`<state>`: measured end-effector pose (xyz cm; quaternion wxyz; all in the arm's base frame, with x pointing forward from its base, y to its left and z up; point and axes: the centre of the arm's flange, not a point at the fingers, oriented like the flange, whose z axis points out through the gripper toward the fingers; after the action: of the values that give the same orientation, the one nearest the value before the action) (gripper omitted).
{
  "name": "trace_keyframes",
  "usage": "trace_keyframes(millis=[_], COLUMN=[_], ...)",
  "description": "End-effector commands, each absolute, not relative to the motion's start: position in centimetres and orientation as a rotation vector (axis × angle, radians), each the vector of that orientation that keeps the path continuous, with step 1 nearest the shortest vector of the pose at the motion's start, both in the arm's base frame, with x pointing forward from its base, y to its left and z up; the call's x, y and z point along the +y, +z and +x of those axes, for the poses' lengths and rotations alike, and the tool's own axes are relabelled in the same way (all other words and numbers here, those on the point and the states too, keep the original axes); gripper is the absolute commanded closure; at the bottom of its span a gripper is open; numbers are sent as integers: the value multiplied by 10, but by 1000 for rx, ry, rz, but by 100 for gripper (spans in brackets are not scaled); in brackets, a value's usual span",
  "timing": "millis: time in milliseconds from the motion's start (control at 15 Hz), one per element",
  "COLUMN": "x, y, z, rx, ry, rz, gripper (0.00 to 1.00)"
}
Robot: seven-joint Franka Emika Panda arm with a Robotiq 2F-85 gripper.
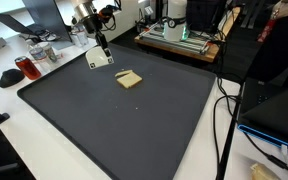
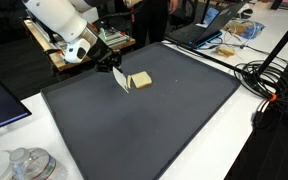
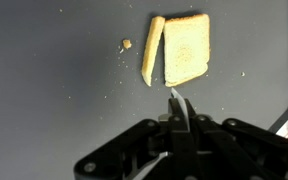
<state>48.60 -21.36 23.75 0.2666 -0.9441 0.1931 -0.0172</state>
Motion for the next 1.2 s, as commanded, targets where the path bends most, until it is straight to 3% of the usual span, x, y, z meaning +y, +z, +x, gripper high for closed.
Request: trace_keyframes(millis=[0, 1133], x=[-213, -184], y=[236, 233], z=[446, 310], rx=[575, 845], ry=[-146, -394], rz=[-2493, -2304], gripper=[99, 99])
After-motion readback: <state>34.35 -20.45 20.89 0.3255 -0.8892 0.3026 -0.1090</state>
